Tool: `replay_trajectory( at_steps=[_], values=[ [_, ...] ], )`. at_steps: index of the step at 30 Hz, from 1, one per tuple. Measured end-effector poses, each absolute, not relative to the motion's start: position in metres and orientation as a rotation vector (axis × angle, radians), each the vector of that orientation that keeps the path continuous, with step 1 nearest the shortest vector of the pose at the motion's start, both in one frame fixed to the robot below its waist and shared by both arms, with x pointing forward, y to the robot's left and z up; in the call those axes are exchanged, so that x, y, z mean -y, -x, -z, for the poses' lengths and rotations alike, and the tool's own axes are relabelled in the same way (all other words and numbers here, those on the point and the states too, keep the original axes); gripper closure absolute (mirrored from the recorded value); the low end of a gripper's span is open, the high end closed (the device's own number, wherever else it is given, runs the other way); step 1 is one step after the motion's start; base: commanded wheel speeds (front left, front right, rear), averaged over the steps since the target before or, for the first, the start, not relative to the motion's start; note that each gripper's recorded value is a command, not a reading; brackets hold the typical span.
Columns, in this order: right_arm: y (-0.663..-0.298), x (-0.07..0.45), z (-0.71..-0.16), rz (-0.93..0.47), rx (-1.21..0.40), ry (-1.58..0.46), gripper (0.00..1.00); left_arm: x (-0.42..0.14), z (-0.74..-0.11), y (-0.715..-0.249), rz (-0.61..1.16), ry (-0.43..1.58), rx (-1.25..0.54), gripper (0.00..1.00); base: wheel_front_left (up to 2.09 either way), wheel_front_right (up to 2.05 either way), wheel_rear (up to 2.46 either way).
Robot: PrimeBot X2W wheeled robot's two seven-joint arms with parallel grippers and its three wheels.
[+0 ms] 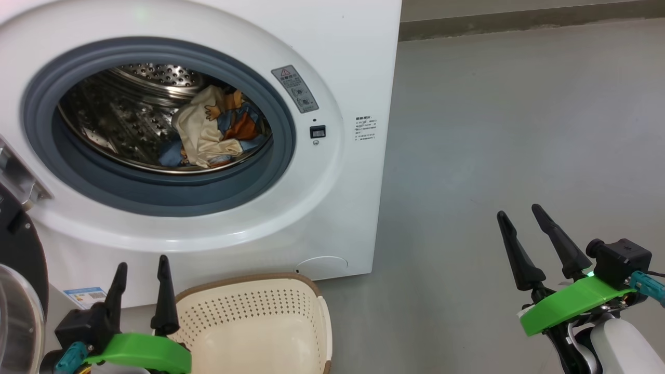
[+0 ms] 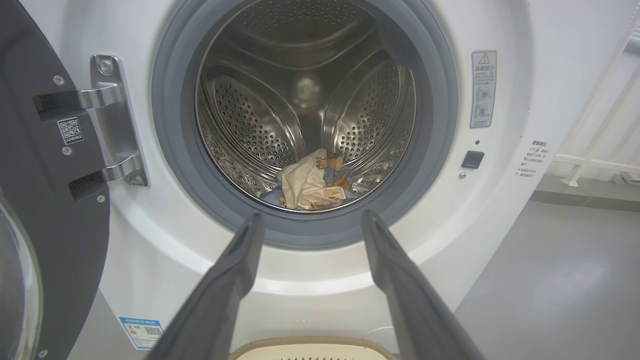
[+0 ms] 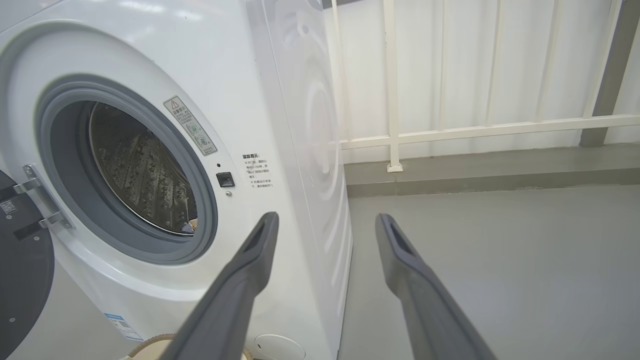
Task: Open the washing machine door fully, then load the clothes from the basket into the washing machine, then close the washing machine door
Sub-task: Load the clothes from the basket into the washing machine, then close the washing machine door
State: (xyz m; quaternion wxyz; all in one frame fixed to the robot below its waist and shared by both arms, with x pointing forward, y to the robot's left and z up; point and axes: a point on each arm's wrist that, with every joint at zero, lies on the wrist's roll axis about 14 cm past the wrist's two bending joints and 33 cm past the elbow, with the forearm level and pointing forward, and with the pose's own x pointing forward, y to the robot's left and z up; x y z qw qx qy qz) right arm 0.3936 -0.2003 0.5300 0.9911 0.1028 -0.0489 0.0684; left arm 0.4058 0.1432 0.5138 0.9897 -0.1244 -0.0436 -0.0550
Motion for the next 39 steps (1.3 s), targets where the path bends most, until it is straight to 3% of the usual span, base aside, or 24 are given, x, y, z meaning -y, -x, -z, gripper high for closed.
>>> replay_trajectory(
  at_steps=[39],
  values=[
    [-0.3924, 0.1980, -0.5292, -0.146, 0.094, -0.201, 0.00, -0.1439, -0.5203, -0.4052, 0.111, 0.259, 0.107, 0.00, 0.00, 0.00, 0.00]
  ],
)
